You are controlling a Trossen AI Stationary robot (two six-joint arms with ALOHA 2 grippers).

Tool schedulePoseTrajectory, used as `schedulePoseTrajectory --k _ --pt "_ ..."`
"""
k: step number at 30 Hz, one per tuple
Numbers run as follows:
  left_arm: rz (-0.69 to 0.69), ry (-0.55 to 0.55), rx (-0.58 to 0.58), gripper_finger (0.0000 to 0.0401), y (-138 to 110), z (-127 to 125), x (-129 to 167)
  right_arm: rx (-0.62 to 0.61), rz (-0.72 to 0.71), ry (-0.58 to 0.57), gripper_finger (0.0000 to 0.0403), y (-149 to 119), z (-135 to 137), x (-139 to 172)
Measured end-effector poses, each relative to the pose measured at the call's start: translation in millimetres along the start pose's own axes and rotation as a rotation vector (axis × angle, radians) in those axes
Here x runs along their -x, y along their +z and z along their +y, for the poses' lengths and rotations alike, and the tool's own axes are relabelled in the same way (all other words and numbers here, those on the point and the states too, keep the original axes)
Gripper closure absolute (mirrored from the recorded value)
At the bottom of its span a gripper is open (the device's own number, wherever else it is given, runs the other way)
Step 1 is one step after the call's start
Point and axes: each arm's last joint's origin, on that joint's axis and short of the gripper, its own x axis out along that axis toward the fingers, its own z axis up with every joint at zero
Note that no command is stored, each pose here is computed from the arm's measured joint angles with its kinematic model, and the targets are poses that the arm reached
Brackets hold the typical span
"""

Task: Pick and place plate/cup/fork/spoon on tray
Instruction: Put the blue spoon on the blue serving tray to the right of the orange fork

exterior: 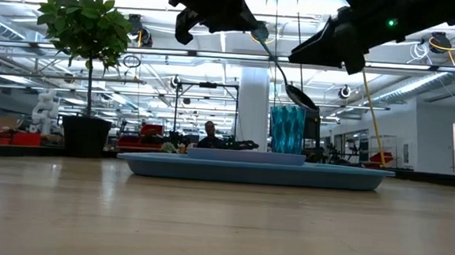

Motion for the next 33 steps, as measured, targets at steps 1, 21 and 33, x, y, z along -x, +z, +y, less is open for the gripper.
schedulePoseTrajectory --k 1,21,33 --pt "-0.002 0.009 0.000 0.0395 0 0 0 0.004 0.005 0.001 0.0249 -1 0 0" --pt "-0.009 0.012 0.072 0.0393 1 0 -1 0.061 0.059 -0.082 0.0297 -8 6 -12" --pt "-0.014 0.018 0.086 0.0395 1 1 -1 0.027 0.056 -0.035 0.0289 -12 -3 -23"
